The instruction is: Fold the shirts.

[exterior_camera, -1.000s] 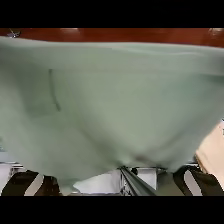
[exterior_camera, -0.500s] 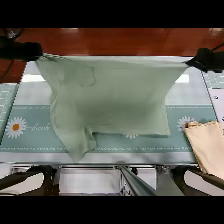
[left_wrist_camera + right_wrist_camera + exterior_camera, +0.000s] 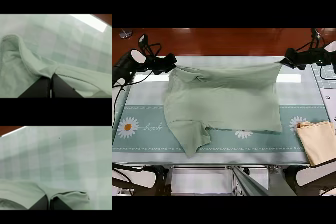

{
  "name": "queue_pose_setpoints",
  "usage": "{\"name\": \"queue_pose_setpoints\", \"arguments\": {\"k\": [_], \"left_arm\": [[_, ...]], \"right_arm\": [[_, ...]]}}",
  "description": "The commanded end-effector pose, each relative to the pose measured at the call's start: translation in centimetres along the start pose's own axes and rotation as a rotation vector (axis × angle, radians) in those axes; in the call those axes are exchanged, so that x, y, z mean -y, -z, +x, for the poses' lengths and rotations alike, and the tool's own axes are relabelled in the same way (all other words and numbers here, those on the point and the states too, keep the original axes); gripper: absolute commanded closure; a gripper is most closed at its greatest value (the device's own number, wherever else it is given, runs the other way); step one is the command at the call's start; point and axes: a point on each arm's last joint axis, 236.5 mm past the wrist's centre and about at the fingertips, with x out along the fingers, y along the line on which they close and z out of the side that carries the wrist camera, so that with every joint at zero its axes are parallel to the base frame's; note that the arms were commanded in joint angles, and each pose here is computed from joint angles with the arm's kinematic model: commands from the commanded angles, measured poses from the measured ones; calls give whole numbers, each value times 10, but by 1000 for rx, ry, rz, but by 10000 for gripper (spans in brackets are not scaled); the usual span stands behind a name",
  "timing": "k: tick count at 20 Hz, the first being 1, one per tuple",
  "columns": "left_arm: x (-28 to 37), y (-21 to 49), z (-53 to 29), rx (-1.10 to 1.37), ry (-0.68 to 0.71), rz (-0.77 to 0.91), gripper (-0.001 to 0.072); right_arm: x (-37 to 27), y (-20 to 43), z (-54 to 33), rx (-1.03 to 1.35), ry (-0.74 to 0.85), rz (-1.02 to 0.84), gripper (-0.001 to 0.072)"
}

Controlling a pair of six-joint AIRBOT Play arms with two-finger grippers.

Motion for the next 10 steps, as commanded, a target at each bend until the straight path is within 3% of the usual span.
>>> {"name": "queue_pose_setpoints", "arguments": {"k": [1, 3, 10], "left_arm": [[-4, 19, -4, -120, 27, 93, 685], [-13, 48, -27, -303, 45, 210, 685], [-59, 125, -31, -651, 15, 195, 685]], "right_arm": [[6, 23, 5, -138, -21, 15, 679], [20, 48, -15, -260, -13, -24, 679], [66, 136, 3, -517, 114, 2, 679]]}}
